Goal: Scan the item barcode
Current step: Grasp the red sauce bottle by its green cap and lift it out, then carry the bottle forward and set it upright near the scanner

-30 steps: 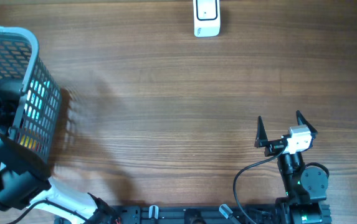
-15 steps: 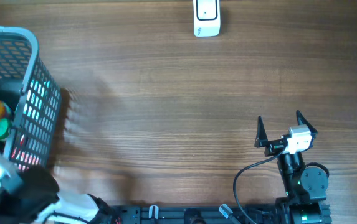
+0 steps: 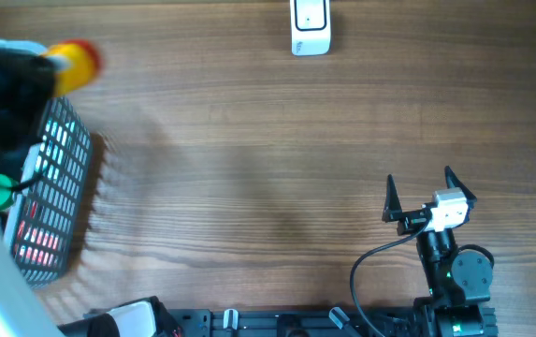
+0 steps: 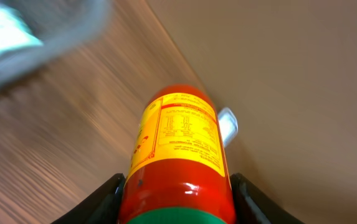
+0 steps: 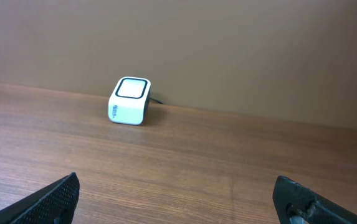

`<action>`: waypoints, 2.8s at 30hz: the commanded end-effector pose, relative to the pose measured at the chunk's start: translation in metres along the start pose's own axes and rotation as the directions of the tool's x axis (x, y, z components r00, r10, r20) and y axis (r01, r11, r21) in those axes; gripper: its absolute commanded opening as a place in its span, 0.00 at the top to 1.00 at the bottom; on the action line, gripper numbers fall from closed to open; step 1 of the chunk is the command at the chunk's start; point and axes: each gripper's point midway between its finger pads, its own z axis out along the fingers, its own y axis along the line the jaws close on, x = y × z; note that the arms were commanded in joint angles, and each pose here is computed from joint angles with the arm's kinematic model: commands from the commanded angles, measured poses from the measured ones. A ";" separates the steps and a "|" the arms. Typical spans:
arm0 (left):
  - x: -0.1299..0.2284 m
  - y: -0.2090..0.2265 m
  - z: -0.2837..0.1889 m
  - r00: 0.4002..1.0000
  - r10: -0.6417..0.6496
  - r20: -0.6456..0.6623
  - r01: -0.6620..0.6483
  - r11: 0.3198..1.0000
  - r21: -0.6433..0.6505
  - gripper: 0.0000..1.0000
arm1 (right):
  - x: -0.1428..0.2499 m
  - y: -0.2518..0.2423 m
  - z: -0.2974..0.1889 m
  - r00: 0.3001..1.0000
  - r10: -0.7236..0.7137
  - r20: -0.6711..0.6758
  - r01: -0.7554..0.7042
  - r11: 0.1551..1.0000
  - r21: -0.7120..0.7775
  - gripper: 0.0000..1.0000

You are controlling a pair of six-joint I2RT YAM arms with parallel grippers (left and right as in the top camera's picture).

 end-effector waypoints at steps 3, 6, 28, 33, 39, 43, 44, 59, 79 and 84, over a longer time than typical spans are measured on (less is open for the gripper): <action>0.083 -0.051 0.046 0.941 0.271 -0.205 -0.269 0.962 0.038 0.51 | -0.002 0.002 0.000 1.000 -0.009 0.009 0.010 1.000 -0.013 0.00; 0.119 -0.058 0.074 0.853 0.434 -0.290 -0.446 0.895 0.029 0.51 | -0.002 0.002 0.000 1.000 -0.009 0.009 0.009 1.000 -0.013 0.00; 0.293 -0.043 0.169 -0.109 0.880 -0.462 -0.767 0.221 0.603 0.56 | -0.002 0.002 0.000 1.000 -0.009 0.009 0.009 1.000 -0.013 0.00; 0.300 -0.037 0.186 -0.182 0.879 -0.441 -0.755 0.162 0.635 0.55 | -0.002 0.002 0.000 1.000 -0.009 0.009 0.009 1.000 -0.014 0.00; 0.299 -0.024 0.230 -0.231 0.866 -0.443 -0.811 0.079 0.579 0.56 | -0.002 0.002 0.000 1.000 -0.009 0.009 0.010 1.000 -0.013 0.00; 0.300 -0.014 0.257 -0.280 0.849 -0.448 -0.827 0.024 0.562 0.56 | -0.002 0.002 0.000 1.000 -0.009 0.009 0.009 1.000 -0.013 0.00; 0.302 -0.012 0.263 -0.297 0.847 -0.441 -0.825 0.006 0.565 0.57 | -0.002 0.002 0.000 1.000 -0.009 0.009 0.009 1.000 -0.013 0.00; 0.319 -0.005 0.281 -0.424 0.838 -0.344 -0.741 -0.103 0.663 0.48 | -0.002 0.002 0.000 1.000 -0.009 0.009 0.009 1.000 -0.013 0.00; 0.262 -0.043 0.279 -0.304 0.875 -0.378 -0.913 -0.154 0.378 0.00 | -0.002 0.002 0.000 1.000 -0.009 0.009 0.009 1.000 -0.013 0.00; 0.225 -0.096 0.224 -0.113 0.961 -0.253 -0.960 -0.040 0.276 0.00 | -0.002 0.002 0.000 1.000 -0.009 0.009 0.009 1.000 -0.013 0.00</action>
